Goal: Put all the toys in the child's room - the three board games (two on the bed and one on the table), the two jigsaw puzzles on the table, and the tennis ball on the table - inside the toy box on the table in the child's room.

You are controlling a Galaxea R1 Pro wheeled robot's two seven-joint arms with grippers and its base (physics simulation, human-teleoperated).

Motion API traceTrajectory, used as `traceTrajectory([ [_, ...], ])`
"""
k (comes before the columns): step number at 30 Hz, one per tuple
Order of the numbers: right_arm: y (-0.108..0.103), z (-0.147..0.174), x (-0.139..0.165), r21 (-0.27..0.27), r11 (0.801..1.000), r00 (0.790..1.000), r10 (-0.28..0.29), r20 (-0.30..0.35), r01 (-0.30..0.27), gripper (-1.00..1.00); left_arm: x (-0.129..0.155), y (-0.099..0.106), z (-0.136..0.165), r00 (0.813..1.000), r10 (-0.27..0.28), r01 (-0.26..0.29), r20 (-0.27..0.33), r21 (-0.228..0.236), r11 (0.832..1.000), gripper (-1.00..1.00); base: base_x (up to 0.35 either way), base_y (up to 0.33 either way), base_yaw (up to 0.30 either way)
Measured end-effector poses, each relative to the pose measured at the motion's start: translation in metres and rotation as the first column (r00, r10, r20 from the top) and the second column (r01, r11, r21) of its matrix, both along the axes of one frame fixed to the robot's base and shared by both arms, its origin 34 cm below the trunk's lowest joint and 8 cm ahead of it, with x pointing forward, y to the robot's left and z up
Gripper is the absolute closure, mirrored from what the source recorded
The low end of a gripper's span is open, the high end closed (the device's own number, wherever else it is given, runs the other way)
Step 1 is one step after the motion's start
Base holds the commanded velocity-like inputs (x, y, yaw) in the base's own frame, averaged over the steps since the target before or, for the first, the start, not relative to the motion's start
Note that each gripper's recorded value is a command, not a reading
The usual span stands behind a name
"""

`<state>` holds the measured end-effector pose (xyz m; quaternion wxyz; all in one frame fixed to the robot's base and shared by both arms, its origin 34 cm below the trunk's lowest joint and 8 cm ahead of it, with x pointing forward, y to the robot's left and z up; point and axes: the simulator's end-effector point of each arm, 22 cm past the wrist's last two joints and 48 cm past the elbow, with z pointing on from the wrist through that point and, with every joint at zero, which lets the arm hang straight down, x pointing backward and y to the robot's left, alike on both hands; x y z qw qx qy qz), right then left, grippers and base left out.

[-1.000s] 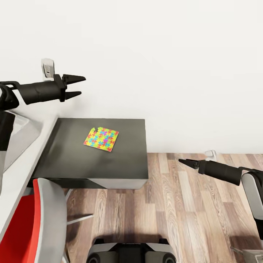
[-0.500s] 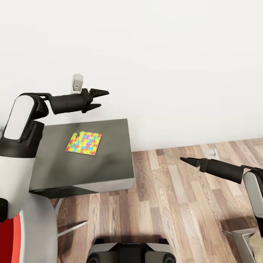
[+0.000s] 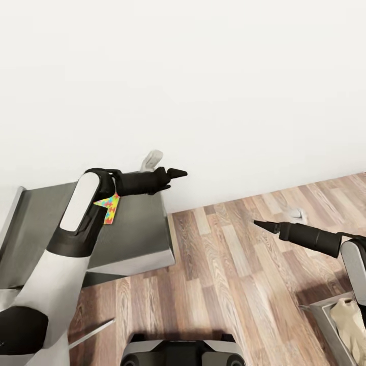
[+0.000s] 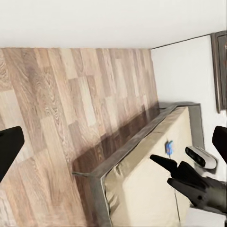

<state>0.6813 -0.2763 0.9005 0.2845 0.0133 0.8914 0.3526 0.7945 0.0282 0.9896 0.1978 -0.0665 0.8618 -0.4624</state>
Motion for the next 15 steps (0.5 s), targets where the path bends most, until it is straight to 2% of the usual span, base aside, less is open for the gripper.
traceTrajectory([
  [4, -0.011, 0.001, -0.001, -0.020, 1.000, 1.000, -0.013, 0.001, 0.013, -1.00, -0.021, -0.014, -0.017, 0.999, -0.008, 0.009, -0.032, 0.035, 0.999, -1.00, 0.000, 0.000, -0.195],
  [8, -0.033, 0.003, -0.004, -0.055, 0.998, 0.999, -0.042, 0.001, 0.042, -1.00, -0.048, -0.026, -0.040, 0.997, -0.004, 0.010, -0.077, 0.076, 0.997, -1.00, 0.000, 0.000, -0.186],
  [15, -0.056, 0.006, -0.008, -0.096, 0.993, 0.997, -0.073, 0.000, 0.072, -1.00, -0.083, -0.028, -0.068, 0.988, 0.063, -0.050, -0.142, 0.096, 0.994, -1.00, 0.000, 0.000, -0.177],
])
